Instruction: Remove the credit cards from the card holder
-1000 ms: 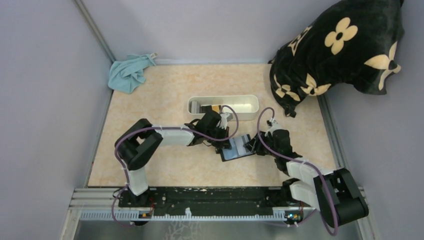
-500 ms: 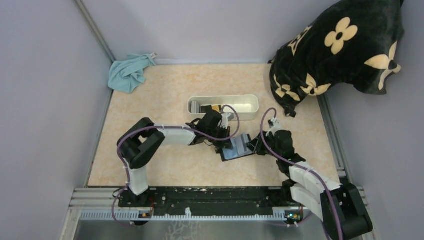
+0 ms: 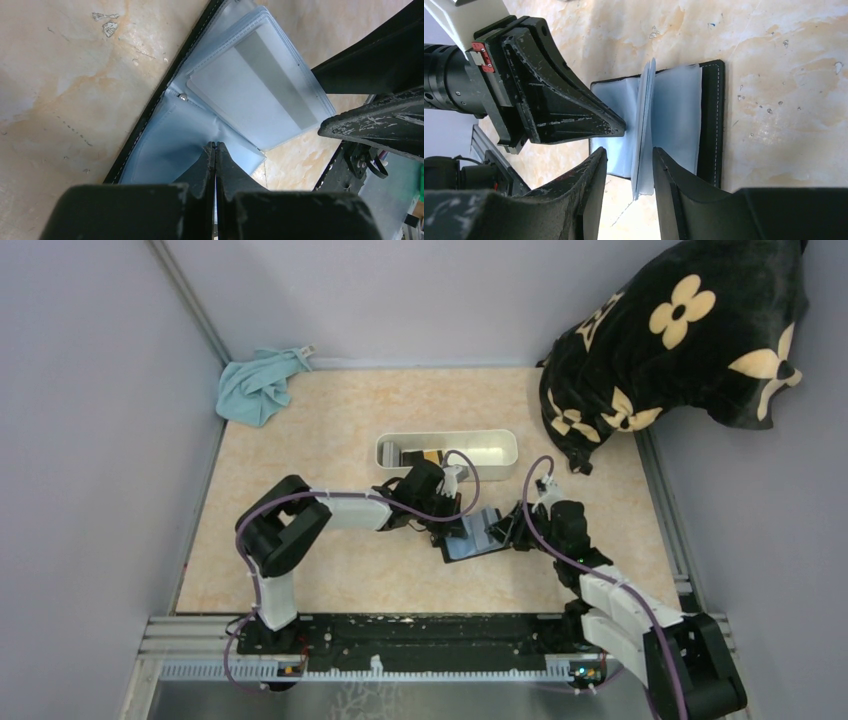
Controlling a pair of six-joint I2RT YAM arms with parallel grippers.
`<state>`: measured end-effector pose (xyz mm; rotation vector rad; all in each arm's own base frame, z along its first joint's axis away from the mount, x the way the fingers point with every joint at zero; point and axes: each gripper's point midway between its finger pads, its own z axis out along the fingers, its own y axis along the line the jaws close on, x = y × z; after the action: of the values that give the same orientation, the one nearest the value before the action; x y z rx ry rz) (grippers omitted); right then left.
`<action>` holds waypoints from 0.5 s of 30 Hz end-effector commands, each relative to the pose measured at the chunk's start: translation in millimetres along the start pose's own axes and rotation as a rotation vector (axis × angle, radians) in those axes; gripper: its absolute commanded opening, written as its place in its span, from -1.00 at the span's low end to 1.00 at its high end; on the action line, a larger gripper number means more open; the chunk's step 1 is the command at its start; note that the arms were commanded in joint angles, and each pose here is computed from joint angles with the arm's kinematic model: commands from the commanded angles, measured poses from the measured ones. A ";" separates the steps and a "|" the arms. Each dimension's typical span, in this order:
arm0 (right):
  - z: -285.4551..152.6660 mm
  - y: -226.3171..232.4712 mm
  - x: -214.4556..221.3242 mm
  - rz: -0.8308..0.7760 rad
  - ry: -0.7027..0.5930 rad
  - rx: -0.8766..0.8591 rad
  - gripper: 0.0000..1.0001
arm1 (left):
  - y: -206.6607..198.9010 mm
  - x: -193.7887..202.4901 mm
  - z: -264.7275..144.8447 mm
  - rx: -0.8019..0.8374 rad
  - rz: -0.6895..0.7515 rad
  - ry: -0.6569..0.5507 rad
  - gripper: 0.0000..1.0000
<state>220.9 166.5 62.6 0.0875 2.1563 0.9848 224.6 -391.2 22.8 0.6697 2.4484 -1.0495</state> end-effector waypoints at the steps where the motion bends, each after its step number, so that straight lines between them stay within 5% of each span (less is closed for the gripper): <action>1: -0.5 24.7 -19.8 -0.037 -0.047 -0.074 -0.20 | 32.7 49.9 7.1 -0.101 -0.048 0.143 -1.00; 15: -5.4 5.6 -31.3 -0.074 -0.089 0.061 -0.16 | 30.3 44.7 -0.1 -0.111 -0.026 0.131 -1.00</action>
<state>224.4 156.0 65.6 0.1055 2.1591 0.8929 224.3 -392.5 22.6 0.6646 2.4489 -1.0600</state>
